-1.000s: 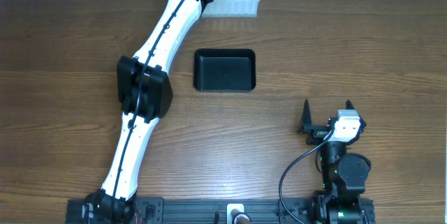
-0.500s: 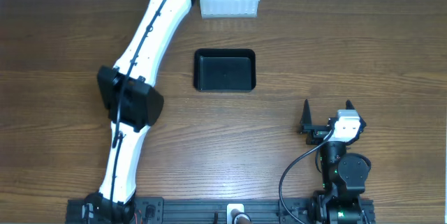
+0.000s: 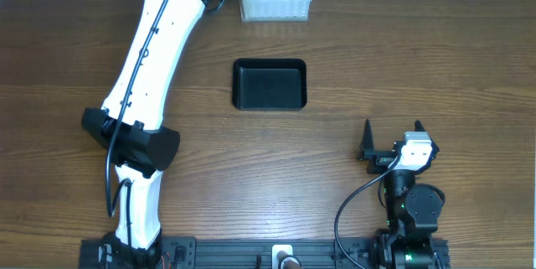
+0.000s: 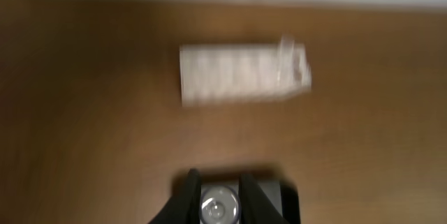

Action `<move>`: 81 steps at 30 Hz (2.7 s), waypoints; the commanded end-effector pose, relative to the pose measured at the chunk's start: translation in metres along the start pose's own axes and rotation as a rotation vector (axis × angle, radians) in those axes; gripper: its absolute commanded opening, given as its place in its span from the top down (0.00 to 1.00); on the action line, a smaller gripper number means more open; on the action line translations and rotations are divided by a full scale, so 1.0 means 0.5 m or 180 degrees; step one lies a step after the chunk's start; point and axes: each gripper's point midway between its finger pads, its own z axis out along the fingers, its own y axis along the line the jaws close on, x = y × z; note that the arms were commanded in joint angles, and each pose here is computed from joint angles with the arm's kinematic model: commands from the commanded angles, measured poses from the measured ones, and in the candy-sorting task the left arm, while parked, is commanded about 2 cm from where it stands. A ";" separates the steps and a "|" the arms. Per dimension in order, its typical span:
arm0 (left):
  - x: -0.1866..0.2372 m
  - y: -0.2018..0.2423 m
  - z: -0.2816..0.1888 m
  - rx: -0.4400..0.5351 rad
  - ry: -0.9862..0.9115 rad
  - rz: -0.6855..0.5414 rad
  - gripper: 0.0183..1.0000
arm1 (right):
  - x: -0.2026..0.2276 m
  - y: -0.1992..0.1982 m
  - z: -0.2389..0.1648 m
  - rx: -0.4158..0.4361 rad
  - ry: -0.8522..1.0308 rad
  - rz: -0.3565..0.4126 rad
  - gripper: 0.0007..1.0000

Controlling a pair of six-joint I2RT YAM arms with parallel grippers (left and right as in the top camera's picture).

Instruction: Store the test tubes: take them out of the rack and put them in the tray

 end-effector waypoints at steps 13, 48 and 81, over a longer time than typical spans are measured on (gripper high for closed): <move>0.193 0.019 -0.012 -0.0155 0.1313 -0.0206 0.98 | 0.004 0.004 0.000 -0.0030 0.0006 -0.0025 0.01; 0.353 0.017 0.253 -0.0215 0.2286 -0.0302 0.96 | 0.004 0.004 0.000 -0.0030 0.0006 -0.0026 0.01; 0.395 0.031 0.337 -0.0284 0.2392 -0.0300 0.91 | 0.004 0.004 0.000 -0.0030 0.0006 -0.0026 0.01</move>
